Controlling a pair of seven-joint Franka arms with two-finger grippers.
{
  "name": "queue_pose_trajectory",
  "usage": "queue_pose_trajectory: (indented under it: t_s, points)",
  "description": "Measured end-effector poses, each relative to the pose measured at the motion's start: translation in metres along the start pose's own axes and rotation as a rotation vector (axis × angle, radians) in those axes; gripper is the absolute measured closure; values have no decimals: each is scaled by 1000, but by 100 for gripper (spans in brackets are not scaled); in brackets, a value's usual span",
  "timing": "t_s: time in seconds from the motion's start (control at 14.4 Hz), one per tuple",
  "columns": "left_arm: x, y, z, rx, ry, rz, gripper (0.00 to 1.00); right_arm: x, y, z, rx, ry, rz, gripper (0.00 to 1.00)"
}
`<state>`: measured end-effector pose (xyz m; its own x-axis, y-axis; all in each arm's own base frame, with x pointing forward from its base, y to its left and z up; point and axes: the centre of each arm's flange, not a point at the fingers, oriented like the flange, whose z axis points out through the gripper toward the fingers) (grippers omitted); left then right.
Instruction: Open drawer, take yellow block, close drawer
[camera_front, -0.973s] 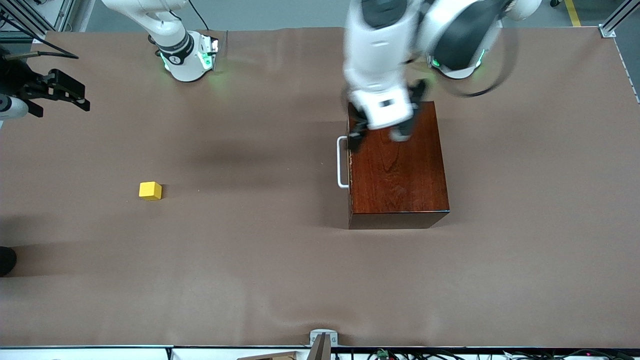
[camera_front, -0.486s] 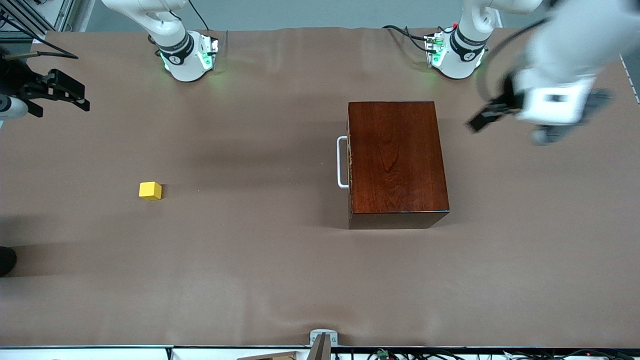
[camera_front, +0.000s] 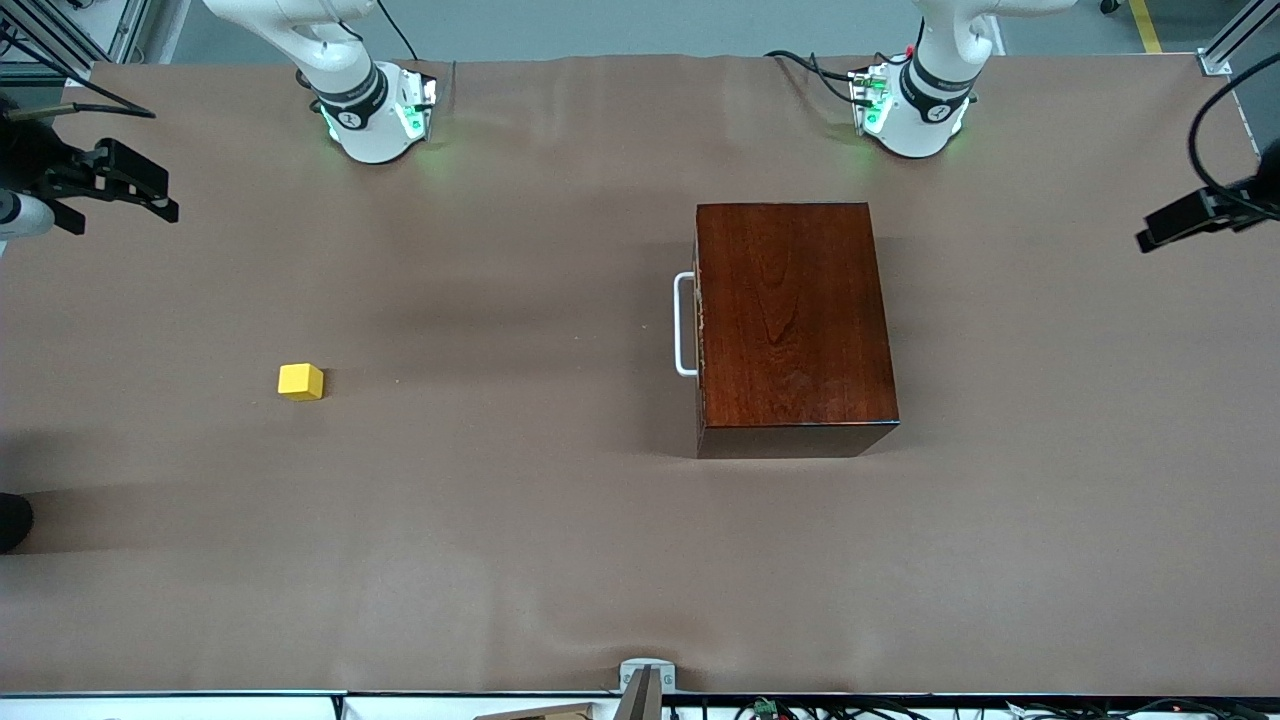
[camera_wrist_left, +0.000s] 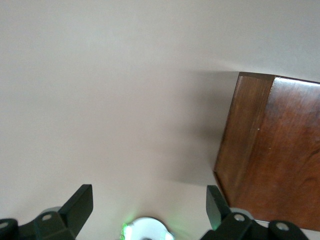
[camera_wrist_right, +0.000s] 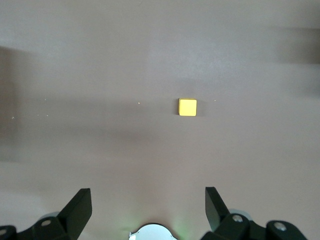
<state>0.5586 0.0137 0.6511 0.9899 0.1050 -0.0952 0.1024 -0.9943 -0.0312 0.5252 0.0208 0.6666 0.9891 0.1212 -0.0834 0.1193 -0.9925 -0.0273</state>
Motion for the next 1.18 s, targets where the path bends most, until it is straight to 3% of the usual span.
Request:
queue_pose_trajectory:
  t_s: [0.21, 0.42, 0.69, 1.18]
  points:
    - [0, 12, 0, -5, 66, 102, 0, 0, 0, 0, 0, 0, 0, 0]
    - [-33, 29, -2, -17, 116, 150, 0, 0, 0, 0, 0, 0, 0, 0]
    - [-71, 46, 1, -23, 123, 190, 0, 0, 0, 0, 0, 0, 1, 0]
    - [-56, 49, 0, -22, 112, 175, 0, 0, 0, 0, 0, -1, 1, 0]
